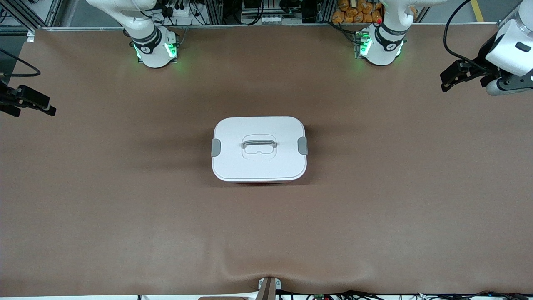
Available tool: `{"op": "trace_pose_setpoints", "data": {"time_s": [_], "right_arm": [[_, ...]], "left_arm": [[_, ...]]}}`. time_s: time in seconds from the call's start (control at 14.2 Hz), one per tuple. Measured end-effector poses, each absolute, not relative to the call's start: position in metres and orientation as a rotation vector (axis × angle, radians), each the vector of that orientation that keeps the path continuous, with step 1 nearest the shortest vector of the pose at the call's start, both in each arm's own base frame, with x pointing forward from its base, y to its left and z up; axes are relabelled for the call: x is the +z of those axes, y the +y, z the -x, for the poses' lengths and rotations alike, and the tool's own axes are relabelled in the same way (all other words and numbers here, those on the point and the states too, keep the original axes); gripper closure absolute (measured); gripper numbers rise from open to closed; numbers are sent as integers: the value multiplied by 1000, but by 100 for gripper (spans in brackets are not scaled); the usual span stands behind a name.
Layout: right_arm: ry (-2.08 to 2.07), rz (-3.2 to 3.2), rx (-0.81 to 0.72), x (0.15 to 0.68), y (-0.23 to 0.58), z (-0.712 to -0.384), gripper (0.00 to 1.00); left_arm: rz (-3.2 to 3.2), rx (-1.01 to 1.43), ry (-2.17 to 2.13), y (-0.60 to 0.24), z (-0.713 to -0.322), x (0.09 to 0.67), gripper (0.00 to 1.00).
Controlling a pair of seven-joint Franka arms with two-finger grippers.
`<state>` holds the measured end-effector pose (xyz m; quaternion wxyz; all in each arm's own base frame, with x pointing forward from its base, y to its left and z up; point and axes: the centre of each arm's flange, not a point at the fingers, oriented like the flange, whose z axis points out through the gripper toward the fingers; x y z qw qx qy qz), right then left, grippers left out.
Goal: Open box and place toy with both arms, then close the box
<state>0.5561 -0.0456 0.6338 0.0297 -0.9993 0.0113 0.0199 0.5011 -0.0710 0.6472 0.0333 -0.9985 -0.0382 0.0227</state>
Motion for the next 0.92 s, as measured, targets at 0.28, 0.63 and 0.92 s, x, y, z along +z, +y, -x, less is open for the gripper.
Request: {"op": "trace_pose_setpoints", "data": {"time_s": [0.28,0.63,0.92], "right_arm": [[35,3081,62,634,-46,-556,0],[35,3081,62,634,-46,-556,0],[34,3081,62,634,-45,-556,0]], "left_arm": [[3078,55,-64,-66,-497,650,0],[3088,52,-58,-67,-496,651,0],[3095,43,-59,-67,-499,650,0]]}}
